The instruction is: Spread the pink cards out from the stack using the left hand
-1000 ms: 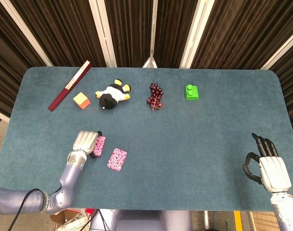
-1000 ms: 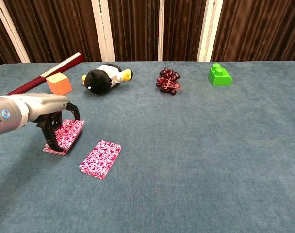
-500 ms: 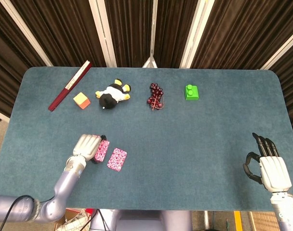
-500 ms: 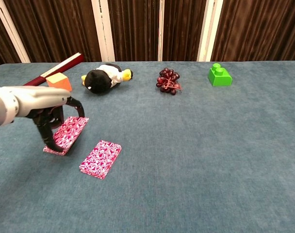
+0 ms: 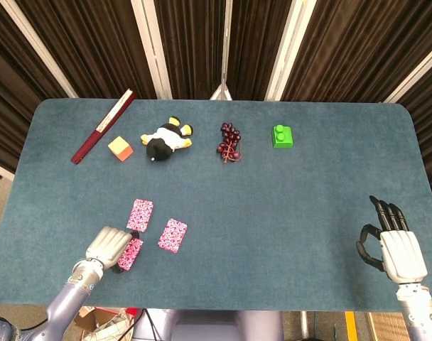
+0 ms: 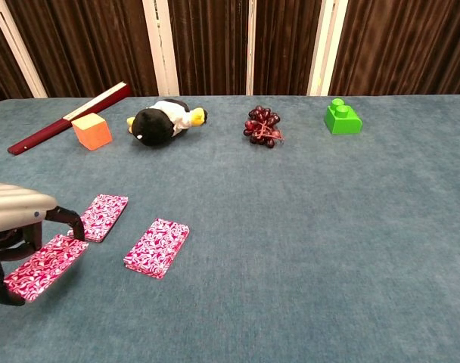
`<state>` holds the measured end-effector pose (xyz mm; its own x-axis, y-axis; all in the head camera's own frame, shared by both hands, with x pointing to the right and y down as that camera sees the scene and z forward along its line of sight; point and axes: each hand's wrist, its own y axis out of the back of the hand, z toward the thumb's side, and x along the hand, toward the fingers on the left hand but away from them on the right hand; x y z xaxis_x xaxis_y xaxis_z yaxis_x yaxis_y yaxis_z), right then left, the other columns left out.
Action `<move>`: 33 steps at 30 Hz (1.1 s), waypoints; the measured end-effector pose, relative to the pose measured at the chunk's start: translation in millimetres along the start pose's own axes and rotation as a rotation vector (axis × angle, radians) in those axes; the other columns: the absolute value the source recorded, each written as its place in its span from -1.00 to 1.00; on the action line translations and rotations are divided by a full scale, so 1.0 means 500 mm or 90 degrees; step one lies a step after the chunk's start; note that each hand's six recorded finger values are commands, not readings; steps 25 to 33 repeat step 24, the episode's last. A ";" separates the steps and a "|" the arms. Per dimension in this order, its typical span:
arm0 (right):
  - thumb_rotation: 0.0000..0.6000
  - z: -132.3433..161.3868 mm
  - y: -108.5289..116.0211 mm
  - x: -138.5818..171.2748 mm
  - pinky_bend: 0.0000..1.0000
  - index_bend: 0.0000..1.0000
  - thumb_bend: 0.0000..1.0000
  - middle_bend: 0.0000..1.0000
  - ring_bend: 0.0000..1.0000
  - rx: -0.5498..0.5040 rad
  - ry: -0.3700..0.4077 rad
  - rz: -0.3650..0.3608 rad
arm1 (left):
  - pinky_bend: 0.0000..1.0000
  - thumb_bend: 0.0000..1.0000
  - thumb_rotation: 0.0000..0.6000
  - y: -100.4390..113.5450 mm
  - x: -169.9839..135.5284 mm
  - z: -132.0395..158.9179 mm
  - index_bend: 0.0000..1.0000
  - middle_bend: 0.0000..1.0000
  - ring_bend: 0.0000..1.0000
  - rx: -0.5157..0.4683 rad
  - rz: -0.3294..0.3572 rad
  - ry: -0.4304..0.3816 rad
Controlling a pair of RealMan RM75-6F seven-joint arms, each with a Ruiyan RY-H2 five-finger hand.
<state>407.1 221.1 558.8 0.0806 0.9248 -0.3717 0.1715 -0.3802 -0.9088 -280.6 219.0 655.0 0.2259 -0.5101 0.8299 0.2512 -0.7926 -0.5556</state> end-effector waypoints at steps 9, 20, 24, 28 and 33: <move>1.00 0.001 0.000 -0.002 -0.86 -1.00 -0.18 -1.00 -1.00 -0.001 0.002 0.001 | 0.71 -0.99 1.00 -0.002 0.000 -0.009 -1.00 0.39 0.42 -0.013 0.016 0.005; 1.00 -0.004 0.000 0.000 -0.86 -1.00 -0.18 -1.00 -1.00 0.020 -0.001 0.001 | -1.00 -0.98 1.00 0.051 -0.063 -0.050 -1.00 -1.00 -1.00 -0.055 0.159 0.014; 1.00 -0.008 0.001 0.001 -0.88 -1.00 -0.18 -1.00 -1.00 0.034 -0.006 0.000 | -1.00 -0.99 1.00 0.065 -0.124 -0.106 -1.00 -1.00 -1.00 -0.047 0.258 0.045; 1.00 -0.008 0.001 0.001 -0.88 -1.00 -0.18 -1.00 -1.00 0.034 -0.006 0.000 | -1.00 -0.99 1.00 0.065 -0.124 -0.106 -1.00 -1.00 -1.00 -0.047 0.258 0.045; 1.00 -0.008 0.001 0.001 -0.88 -1.00 -0.18 -1.00 -1.00 0.034 -0.006 0.000 | -1.00 -0.99 1.00 0.065 -0.124 -0.106 -1.00 -1.00 -1.00 -0.047 0.258 0.045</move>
